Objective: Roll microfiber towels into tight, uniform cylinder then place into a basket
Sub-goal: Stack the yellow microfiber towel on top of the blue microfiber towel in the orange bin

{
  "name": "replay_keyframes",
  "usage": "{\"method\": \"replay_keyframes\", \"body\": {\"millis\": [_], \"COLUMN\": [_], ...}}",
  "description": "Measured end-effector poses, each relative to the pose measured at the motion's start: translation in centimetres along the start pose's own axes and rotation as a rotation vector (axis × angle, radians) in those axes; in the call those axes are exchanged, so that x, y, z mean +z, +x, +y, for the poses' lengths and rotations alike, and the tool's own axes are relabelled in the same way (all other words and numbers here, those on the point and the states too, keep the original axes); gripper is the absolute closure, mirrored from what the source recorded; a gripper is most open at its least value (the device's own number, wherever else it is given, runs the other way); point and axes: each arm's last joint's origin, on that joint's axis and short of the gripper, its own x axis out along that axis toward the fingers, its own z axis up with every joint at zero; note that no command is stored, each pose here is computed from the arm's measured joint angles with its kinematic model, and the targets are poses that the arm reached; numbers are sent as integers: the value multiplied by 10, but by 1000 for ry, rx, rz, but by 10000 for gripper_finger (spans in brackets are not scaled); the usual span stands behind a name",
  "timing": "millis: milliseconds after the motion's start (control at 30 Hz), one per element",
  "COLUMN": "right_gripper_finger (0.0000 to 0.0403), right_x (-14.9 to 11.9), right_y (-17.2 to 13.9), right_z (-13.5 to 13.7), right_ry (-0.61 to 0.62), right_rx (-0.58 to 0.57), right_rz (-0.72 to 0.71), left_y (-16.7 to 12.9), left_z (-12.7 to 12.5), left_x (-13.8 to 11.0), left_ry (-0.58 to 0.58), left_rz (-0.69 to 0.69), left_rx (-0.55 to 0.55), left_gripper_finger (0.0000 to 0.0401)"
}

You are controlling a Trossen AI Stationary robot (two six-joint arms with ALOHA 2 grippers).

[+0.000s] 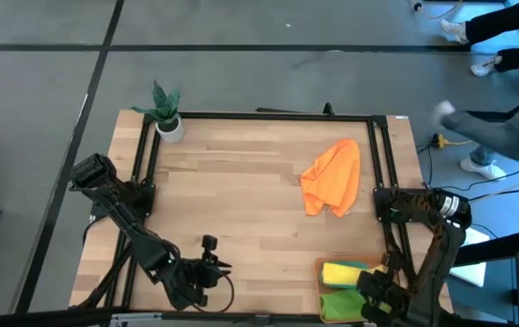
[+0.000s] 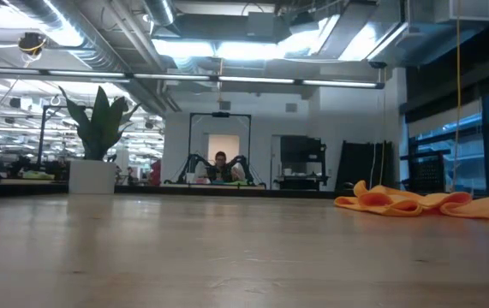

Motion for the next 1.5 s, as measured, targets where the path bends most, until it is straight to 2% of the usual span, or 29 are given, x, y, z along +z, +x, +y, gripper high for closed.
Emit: {"method": "replay_keyframes", "body": {"millis": [200, 433, 567, 733, 900, 1033, 1167, 1500], "right_gripper_finger": [367, 355, 331, 298, 251, 213, 193, 187], "right_x": [4, 13, 19, 25, 33, 37, 41, 55], "right_y": [19, 25, 27, 28, 30, 32, 32, 3], "right_z": [2, 2, 2, 1, 0, -1, -1, -2], "right_ry": [-53, -49, -34, -103, -91, -71, -49, -46], "right_rx": [9, 11, 4, 4, -5, 1, 11, -1], "right_rz": [6, 35, 51, 85, 96, 196, 302, 134], "left_y": [5, 7, 8, 9, 9, 9, 9, 9], "left_z": [3, 5, 7, 8, 8, 8, 8, 8], "left_x": [2, 2, 3, 3, 2, 2, 2, 2], "left_ry": [-17, 1, -2, -1, -1, 0, 0, 2], "left_rz": [28, 32, 34, 35, 35, 36, 37, 39], "left_rx": [-68, -67, -61, -60, -60, -60, -60, -59], "left_gripper_finger": [344, 344, 344, 344, 344, 344, 344, 344]}}
